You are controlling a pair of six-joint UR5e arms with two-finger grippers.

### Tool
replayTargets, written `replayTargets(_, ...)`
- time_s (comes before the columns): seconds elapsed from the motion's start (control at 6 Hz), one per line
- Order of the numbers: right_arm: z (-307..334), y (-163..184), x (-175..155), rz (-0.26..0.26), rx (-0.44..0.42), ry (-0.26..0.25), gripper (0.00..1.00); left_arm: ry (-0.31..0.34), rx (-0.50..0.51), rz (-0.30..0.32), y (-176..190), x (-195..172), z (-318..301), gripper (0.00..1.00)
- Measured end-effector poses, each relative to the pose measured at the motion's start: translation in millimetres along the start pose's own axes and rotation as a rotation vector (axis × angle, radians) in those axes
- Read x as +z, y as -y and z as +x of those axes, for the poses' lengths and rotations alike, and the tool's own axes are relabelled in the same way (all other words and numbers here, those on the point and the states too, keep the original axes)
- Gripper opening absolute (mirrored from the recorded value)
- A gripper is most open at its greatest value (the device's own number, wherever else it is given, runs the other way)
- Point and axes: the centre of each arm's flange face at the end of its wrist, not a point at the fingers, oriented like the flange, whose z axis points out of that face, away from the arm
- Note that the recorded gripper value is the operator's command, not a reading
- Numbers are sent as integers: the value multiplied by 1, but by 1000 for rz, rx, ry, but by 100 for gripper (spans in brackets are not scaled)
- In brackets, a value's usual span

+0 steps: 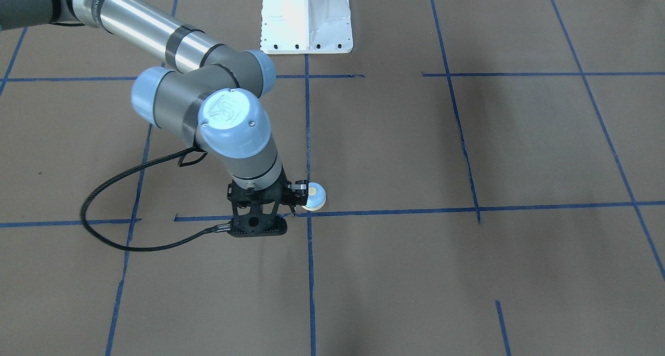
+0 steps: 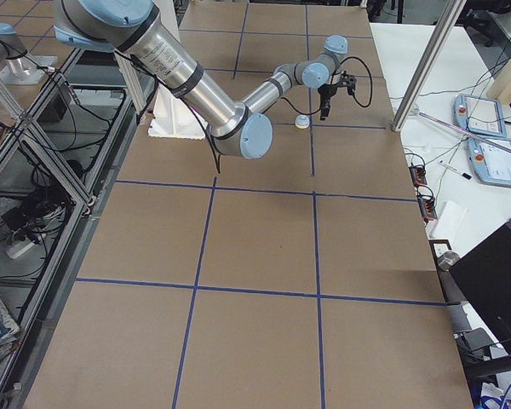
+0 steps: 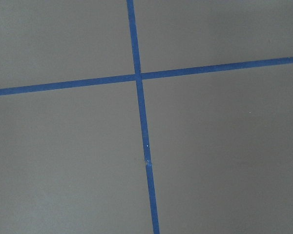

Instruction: Place and press bell with both arms

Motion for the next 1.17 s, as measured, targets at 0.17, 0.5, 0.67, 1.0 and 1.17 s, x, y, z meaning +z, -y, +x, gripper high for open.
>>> replayTargets(0.17, 74, 8, -22, -15, -50, -17, 100, -1, -9, -9, -6, 4, -4, 100)
replayTargets(0.5, 244, -15, -70, -36, -223, -89, 100, -1, -16, -16, -11, 8, -7, 100)
replayTargets(0.67, 327, -38, -89, -48, -283, -119, 100, -2, -16, -14, -11, 6, -5, 100)
replayTargets(1.0, 499, -91, -120, -76, -345, -131, 100, -5, -25, -22, -23, 10, -8, 100)
replayTargets(1.17, 574, -124, -130, -87, -336, -132, 100, 1, -27, -24, -25, 10, -9, 100)
